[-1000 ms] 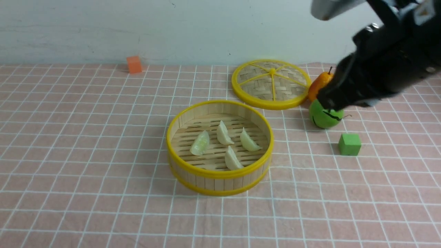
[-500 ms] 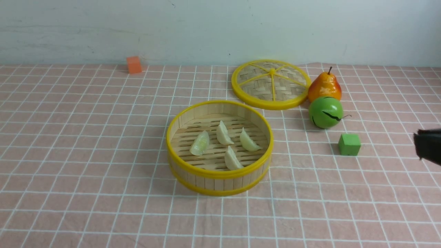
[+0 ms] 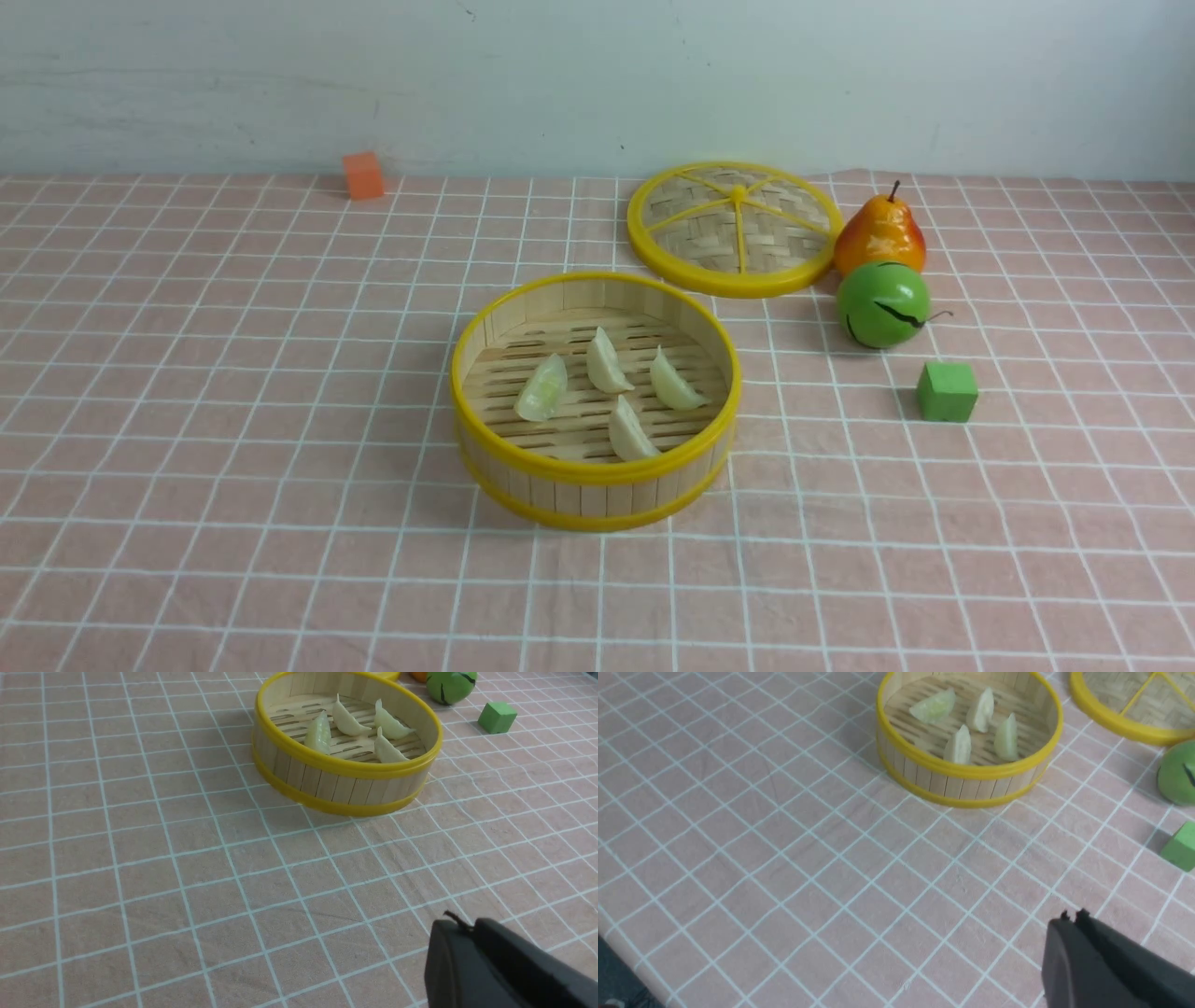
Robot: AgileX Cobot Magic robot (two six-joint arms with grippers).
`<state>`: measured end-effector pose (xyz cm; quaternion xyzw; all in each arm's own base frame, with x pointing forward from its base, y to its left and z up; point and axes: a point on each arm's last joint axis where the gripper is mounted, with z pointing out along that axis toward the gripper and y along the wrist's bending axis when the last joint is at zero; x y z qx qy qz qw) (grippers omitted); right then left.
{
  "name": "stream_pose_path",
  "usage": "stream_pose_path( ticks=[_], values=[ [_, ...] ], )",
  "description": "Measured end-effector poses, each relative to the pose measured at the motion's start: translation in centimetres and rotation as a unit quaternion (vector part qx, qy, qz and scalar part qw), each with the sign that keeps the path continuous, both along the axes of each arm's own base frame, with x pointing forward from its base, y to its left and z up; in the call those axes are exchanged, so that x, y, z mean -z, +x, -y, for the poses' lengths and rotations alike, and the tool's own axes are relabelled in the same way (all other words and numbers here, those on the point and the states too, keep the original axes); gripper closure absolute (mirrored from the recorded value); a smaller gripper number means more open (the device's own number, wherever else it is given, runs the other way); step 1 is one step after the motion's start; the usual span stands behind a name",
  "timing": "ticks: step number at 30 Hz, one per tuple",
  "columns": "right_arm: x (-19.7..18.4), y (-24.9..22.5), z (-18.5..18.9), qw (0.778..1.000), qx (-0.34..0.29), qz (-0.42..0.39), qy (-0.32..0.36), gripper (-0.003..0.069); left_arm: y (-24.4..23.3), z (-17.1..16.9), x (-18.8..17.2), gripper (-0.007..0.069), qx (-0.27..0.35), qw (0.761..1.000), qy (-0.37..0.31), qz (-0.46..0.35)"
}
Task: Put the dumplings into the steamer on the table with the pink tablecloth.
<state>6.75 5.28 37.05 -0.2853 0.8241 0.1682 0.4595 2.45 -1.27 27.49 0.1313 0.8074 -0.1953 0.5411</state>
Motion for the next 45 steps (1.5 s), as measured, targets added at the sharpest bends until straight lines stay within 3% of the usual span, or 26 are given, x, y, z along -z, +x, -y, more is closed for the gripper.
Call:
stream_pose_path(
  ticks=[6, 9, 12, 16, 17, 19, 26, 33, 45],
  values=[
    [1.5, 0.0, -0.2, 1.0, -0.005, -0.028, 0.002, 0.0664, 0.0, 0.0, 0.0, 0.0571, 0.0, 1.0, 0.0, 0.0],
    [3.5, 0.3, 0.1, 0.999, 0.02, 0.026, 0.023, 0.068, 0.0, 0.0, 0.0, 0.0568, 0.0, 1.0, 0.0, 0.0],
    [6.5, 0.6, 1.2, 0.988, 0.084, 0.119, 0.06, 0.068, 0.0, 0.0, 0.0, 0.0566, 0.0, 1.0, 0.0, 0.0],
    [10.5, 0.4, 3.0, 0.963, 0.158, 0.176, 0.128, 0.068, 0.0, 0.0, 0.0, 0.0559, 0.0, 1.0, 0.0, 0.0],
    [11.5, 0.3, 3.4, 0.948, 0.218, 0.192, 0.131, 0.068, 0.0, 0.0, 0.0, 0.0557, 0.0, 1.0, 0.0, 0.0],
    [13.5, -0.1, 4.2, 0.932, 0.266, 0.206, 0.137, 0.068, 0.0, 0.0, 0.0, 0.0554, 0.0, 1.0, 0.0, 0.0],
    [17.9, -1.1, 5.7, 0.895, 0.381, 0.208, 0.104, 0.068, 0.0, 0.0, 0.0, 0.0551, 0.0, 1.0, 0.0, 0.0],
    [19.6, -1.5, 5.9, 0.904, 0.403, 0.121, 0.072, 0.068, 0.0, 0.0, 0.0, 0.0543, 0.0, 1.0, 0.0, 0.0],
    [19.6, -1.5, 5.4, 0.921, 0.369, 0.106, 0.07, 0.068, 0.0, 0.0, 0.0, 0.0533, 0.0, 1.0, 0.0, 0.001]
  ],
)
